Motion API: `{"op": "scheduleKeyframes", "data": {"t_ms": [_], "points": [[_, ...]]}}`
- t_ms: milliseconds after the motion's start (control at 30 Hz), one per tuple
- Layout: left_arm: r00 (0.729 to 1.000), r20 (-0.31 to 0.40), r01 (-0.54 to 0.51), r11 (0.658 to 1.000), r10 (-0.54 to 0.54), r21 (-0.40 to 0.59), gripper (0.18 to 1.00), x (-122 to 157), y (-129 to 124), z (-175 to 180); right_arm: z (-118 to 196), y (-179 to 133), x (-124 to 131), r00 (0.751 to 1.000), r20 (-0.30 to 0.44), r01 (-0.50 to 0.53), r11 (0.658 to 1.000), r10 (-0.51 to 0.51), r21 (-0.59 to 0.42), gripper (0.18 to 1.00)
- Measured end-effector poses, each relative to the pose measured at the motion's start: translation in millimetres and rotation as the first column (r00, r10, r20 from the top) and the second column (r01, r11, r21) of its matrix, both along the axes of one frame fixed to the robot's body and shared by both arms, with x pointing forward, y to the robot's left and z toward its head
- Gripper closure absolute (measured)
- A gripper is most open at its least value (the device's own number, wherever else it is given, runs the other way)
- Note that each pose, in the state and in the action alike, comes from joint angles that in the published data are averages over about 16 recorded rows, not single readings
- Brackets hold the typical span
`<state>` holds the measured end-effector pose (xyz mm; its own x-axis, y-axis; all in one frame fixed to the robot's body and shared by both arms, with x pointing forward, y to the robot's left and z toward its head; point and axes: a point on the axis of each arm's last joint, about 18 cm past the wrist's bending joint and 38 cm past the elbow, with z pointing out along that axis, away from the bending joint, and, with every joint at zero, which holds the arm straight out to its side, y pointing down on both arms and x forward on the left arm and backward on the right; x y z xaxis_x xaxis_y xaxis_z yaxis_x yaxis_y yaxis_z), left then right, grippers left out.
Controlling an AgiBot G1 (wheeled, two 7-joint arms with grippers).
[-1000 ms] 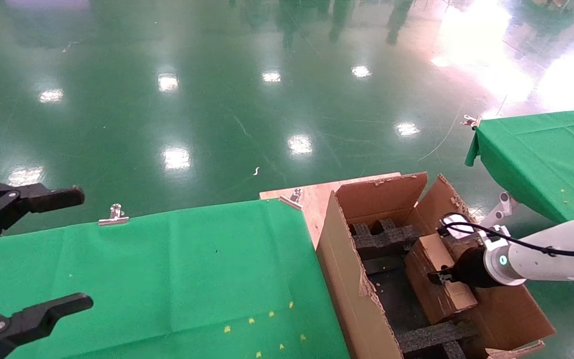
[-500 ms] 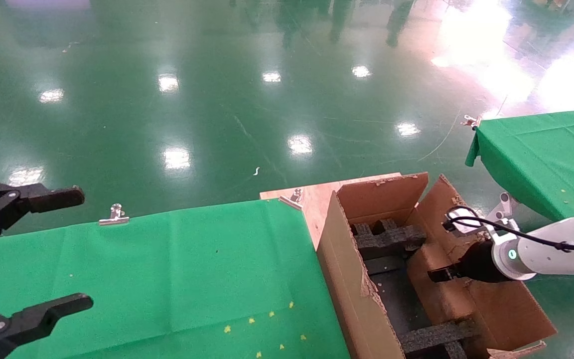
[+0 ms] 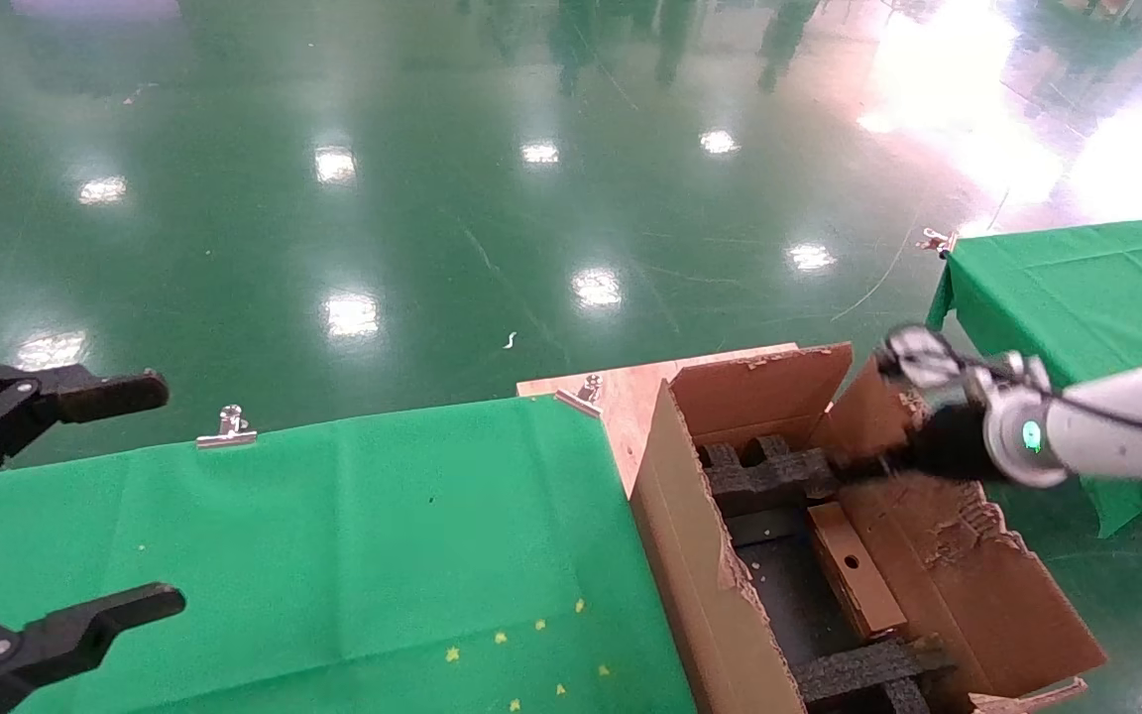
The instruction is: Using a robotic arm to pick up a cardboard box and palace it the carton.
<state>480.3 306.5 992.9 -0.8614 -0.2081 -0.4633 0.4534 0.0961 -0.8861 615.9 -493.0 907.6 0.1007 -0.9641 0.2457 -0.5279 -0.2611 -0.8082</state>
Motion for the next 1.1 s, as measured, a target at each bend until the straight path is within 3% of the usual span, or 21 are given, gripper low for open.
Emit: {"op": "scheduleKeyframes", "data": {"t_ms": [167, 400, 667, 933, 1100], "points": [[1.0, 0.0, 0.0, 1.0, 0.0, 0.0, 0.183, 0, 0, 0, 38, 26, -11, 0.99, 0.08, -0.118, 0.993, 0.116, 0.019, 0.21], [1.0, 0.0, 0.0, 1.0, 0.0, 0.0, 0.183, 0, 0, 0, 67, 56, -36, 0.956, 0.14, -0.269, 0.961, 0.26, 0.055, 0.182], [1.0, 0.0, 0.0, 1.0, 0.0, 0.0, 0.183, 0, 0, 0, 74, 68, -50, 0.934, 0.151, -0.341, 0.935, 0.325, 0.096, 0.178], [1.0, 0.0, 0.0, 1.0, 0.0, -0.001, 0.183, 0, 0, 0, 75, 75, -50, 0.923, 0.147, -0.37, 0.924, 0.354, 0.097, 0.178], [1.0, 0.0, 0.0, 1.0, 0.0, -0.001, 0.183, 0, 0, 0, 75, 87, -49, 0.903, 0.144, -0.419, 0.903, 0.405, 0.09, 0.178]]}}
